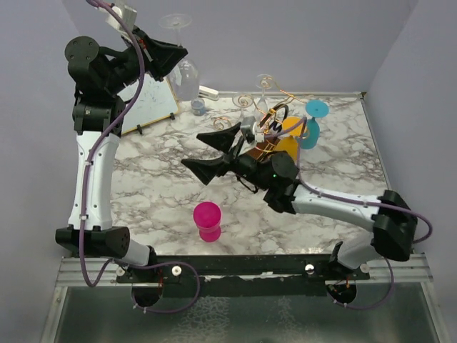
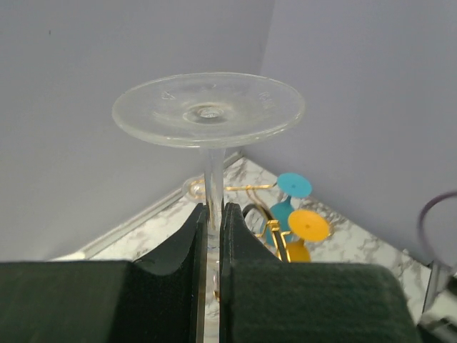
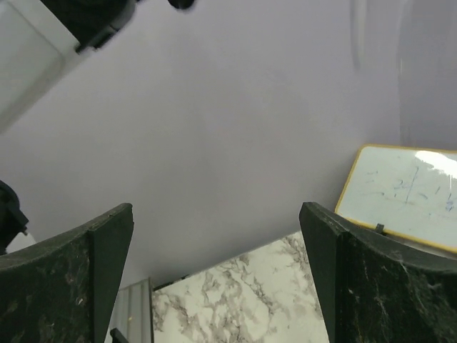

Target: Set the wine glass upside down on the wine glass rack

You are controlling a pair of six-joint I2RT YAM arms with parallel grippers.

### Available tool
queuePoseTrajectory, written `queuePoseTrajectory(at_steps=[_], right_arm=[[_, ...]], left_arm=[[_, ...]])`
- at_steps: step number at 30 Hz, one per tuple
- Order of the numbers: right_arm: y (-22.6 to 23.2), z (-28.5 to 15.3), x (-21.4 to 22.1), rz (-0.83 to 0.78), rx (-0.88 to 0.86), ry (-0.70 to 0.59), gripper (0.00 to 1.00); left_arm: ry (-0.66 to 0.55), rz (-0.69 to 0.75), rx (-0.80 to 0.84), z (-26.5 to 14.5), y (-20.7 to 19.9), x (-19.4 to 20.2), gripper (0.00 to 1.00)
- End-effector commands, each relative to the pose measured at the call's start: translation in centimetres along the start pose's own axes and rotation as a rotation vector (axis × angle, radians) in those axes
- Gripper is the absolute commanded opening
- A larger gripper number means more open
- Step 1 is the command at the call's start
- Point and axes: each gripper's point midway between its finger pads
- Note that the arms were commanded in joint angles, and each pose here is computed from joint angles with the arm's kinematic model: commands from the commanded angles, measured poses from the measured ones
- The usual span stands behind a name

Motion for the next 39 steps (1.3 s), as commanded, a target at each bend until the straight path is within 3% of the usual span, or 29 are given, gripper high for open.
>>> queuePoseTrajectory(at_steps=[1, 4, 11, 19, 25, 33, 39], right_arm=[[2.0, -0.9, -1.8, -0.212, 0.024, 0.329, 0.99], [0.7, -2.9, -5.3, -0.299, 0.168, 0.337, 0.99], [0.8, -6.4, -12.7, -0.376, 0.307, 0.161, 0.99], [0.5, -5.6, -11.2, -0.304, 0.333, 0.235, 0.99], [0.6, -5.7, -11.0, -0.242, 0.351, 0.243, 0.99], [0.8, -7.0, -12.9, -0.188, 0.403, 0.178, 0.99], [1.3, -7.4, -13.4, -0.141, 0.408, 0.178, 0.99]], left_arm=[[0.125, 0.122, -0.088, -2.8, 0.8, 4.4, 0.0], [0.176, 0.095, -0.014, -3.9, -0.8, 7.7, 0.0], [0.277, 0.08, 0.111, -5.8, -4.2, 14.5, 0.0], [0.285, 0.014, 0.182, -6.6, -6.2, 22.4, 0.0], [0.28, 0.066, 0.242, -7.2, -8.4, 23.8, 0.0], [0.253, 0.118, 0.225, -5.8, -8.4, 26.6, 0.0], [0.122, 0.132, 0.244, -5.2, -9.2, 28.4, 0.0]])
Point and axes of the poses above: each gripper's point midway between its finger pads, its own z axis out along the fingers, its own y axis along the line the jaws close on, x = y × z, and after that the axes turned 8 degrees about z, right-handed
